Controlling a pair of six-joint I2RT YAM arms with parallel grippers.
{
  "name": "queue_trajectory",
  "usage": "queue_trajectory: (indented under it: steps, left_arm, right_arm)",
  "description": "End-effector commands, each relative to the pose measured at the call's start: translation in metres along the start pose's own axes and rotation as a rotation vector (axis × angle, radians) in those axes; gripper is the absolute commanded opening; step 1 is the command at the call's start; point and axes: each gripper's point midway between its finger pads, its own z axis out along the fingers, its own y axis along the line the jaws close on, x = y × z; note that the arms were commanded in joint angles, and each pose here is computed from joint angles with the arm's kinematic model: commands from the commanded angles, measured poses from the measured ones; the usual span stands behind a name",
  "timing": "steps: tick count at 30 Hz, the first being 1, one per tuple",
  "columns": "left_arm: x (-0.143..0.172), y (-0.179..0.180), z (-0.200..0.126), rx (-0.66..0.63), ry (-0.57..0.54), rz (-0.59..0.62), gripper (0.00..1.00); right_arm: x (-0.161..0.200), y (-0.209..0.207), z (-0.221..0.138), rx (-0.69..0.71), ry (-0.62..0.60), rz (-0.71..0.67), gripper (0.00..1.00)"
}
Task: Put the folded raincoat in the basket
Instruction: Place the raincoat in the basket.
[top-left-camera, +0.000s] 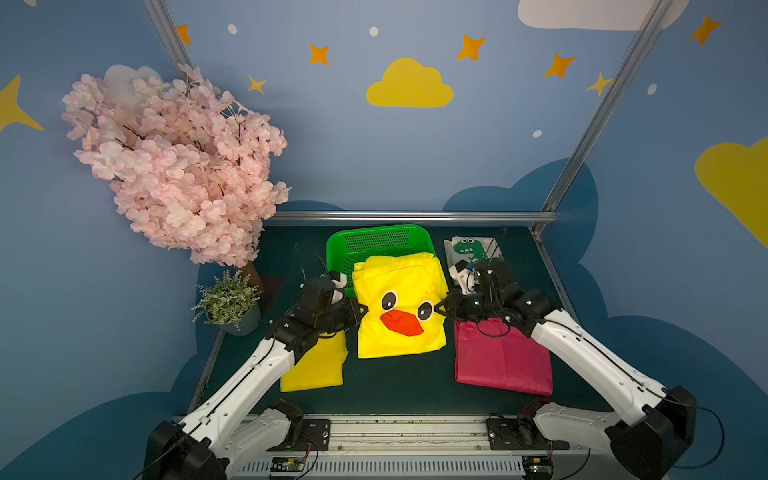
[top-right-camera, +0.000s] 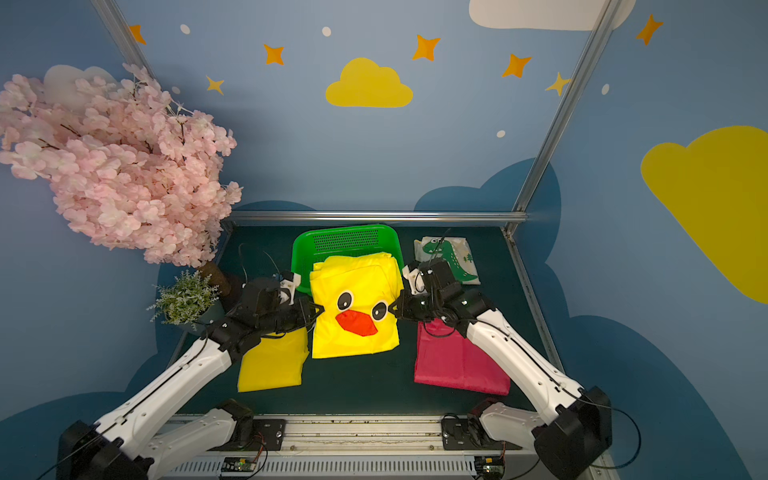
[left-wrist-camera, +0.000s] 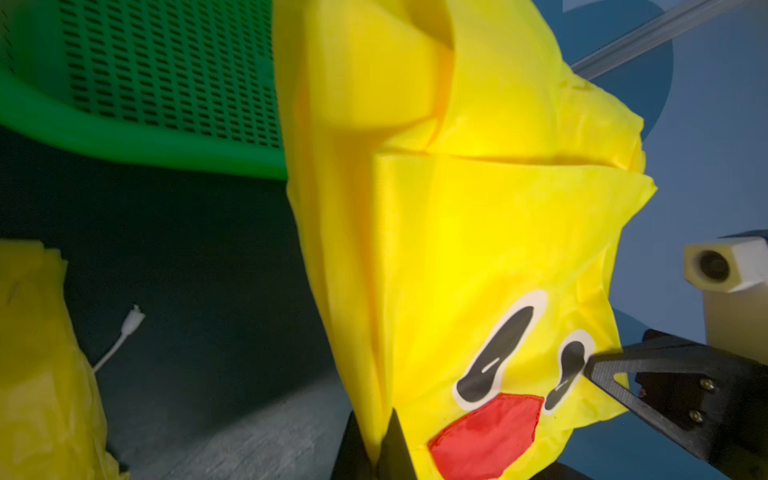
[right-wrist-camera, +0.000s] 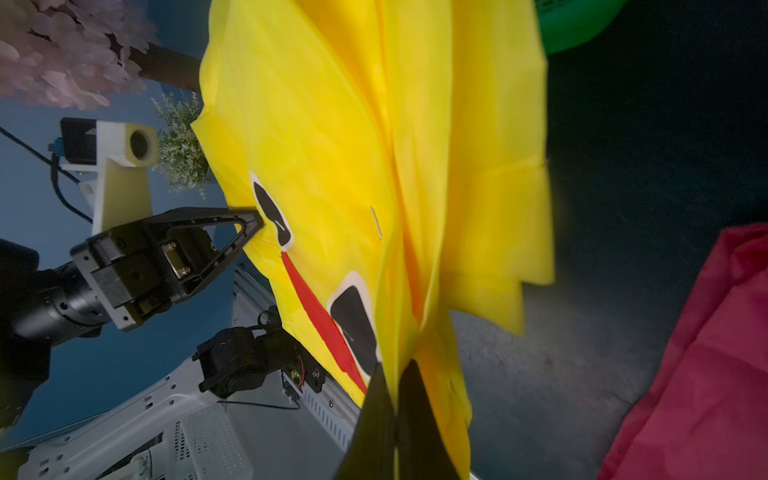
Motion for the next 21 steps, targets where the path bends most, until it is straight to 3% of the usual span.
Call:
queue_trajectory:
  steps: [1,7,11,16,21]
  left_arm:
    - [-0.046,0.003,0.008,-0.002,-0.032,0.004,0.02]
    - [-0.122,0.009,0.041,-0.06,-0.009,0.029,0.02]
    - [-0.153,0.022,0.069,-0.102,0.026,0.037,0.02]
    - [-0.166,0.041,0.103,-0.123,0.091,0.017,0.02]
    - [-0.163,0.062,0.123,-0.161,0.133,0.015,0.02]
  right_arm:
    - [-0.043,0.009,0.012,-0.007,-0.044,-0.065,0.0]
    - [-0.115,0.014,0.052,-0.031,-0.044,-0.041,0.0]
    - [-0.153,0.005,0.079,-0.039,-0.028,0.005,0.0]
    - [-0.182,-0.021,0.106,-0.031,-0.001,0.07,0.0]
    - [-0.186,-0.045,0.13,-0.015,0.046,0.12,0.0]
